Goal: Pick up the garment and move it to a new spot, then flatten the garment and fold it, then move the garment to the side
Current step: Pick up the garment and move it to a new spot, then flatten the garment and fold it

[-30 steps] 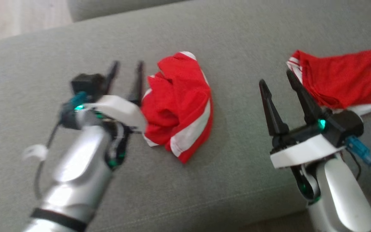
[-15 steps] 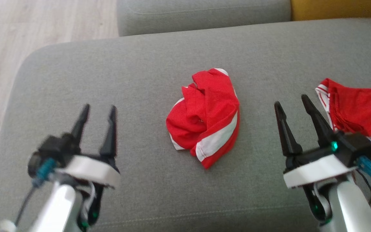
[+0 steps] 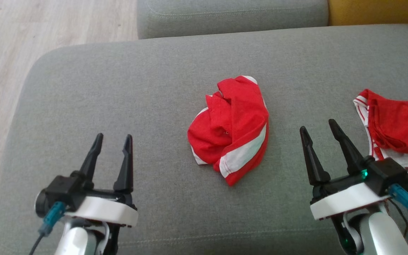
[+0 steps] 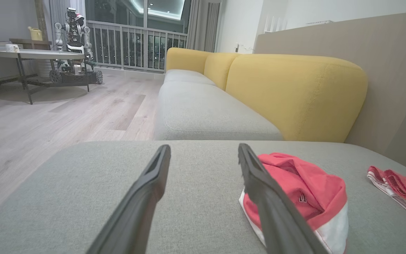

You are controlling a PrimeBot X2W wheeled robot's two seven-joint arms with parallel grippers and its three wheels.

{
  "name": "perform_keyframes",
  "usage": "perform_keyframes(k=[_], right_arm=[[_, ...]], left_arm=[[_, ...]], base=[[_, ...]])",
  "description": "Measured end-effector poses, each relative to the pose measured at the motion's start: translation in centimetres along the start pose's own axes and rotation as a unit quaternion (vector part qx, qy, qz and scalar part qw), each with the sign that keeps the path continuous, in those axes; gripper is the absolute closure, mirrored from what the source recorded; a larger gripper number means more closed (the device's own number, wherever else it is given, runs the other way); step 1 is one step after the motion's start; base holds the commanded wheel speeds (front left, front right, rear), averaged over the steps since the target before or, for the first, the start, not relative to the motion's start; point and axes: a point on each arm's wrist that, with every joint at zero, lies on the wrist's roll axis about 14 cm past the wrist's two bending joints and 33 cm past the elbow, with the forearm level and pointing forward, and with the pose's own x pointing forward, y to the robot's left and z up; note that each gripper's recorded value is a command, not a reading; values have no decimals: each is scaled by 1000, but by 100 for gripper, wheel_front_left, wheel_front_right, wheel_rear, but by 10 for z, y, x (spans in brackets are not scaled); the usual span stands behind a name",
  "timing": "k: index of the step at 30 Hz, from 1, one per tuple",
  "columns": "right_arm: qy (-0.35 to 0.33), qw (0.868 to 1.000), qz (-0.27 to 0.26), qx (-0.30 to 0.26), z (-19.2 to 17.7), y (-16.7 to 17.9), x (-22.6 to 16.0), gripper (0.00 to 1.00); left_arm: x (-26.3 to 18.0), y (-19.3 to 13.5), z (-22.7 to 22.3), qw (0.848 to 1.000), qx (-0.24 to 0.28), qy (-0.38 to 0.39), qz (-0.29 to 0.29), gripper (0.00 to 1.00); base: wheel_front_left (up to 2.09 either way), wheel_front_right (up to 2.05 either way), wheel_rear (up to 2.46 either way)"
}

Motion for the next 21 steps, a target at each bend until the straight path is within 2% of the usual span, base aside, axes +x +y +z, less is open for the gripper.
perform_keyframes(k=[8,14,18,19,21], right_arm=[[27,1000,6,5,-17,4,3,0],[74,996,47,14,-42,30,12,0],[137,985,104,10,-75,66,11,0],[170,977,128,2,-91,80,9,0],[200,969,144,-4,-107,88,7,0]], left_arm=[[5,-3,-5,1000,-1,3,-9,0],[6,2,-9,1000,-5,9,-2,0],[3,9,-13,1000,-5,15,8,0],[1,11,-15,1000,-5,18,10,0],[0,15,-15,1000,-4,19,17,0]], base=[[0,0,0],[0,0,0],[0,0,0],[0,0,0],[0,0,0]])
